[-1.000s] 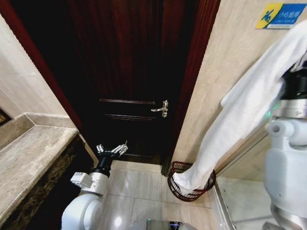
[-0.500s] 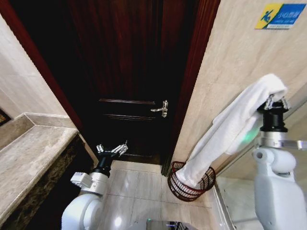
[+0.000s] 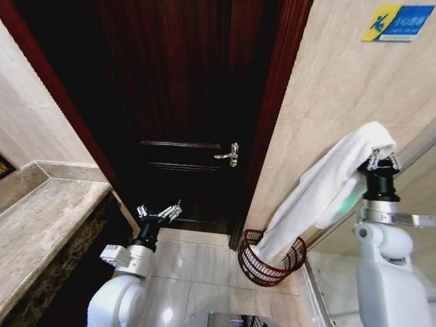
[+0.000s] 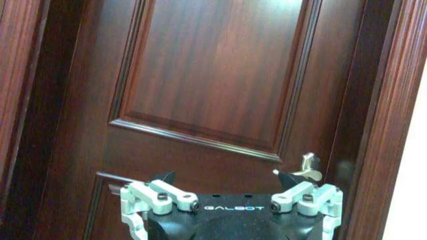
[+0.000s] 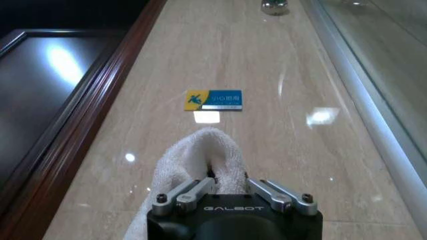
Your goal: Discard the used towel into the hamper.
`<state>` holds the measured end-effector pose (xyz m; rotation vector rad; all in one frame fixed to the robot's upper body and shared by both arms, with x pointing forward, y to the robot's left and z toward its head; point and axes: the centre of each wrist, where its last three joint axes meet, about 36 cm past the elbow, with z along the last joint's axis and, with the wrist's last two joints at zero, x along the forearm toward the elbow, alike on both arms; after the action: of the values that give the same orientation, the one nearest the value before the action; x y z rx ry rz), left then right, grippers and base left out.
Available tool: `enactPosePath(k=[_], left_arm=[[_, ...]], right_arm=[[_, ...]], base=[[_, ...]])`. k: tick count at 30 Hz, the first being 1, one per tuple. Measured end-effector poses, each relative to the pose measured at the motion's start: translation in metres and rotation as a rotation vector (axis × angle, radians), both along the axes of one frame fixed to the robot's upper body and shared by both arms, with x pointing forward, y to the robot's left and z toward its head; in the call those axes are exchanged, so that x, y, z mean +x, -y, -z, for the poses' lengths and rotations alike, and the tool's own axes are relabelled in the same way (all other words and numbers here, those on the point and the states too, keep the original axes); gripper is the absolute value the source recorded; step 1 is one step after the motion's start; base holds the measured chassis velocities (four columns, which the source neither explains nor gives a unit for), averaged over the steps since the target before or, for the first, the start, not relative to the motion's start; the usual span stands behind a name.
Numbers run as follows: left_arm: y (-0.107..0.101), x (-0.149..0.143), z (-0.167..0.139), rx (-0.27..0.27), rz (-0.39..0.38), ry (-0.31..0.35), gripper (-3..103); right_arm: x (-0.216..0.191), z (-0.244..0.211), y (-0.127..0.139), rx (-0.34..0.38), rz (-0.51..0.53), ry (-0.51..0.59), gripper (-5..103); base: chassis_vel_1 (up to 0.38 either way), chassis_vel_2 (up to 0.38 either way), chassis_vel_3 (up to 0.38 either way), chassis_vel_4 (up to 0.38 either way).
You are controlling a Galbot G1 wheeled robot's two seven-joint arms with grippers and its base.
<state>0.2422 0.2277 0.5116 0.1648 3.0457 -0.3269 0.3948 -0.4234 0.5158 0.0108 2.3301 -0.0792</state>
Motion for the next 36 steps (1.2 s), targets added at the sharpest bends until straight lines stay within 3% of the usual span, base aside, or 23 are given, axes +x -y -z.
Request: enactPosePath(k=[36], left_arm=[[0.000,0.000,0.000,0.000,0.000,0.000,100]], right_arm=[[-0.036,0.065,-0.016,0.022,0.022,-0.086,8]], base=[[0.000,0.000,0.000,0.000]])
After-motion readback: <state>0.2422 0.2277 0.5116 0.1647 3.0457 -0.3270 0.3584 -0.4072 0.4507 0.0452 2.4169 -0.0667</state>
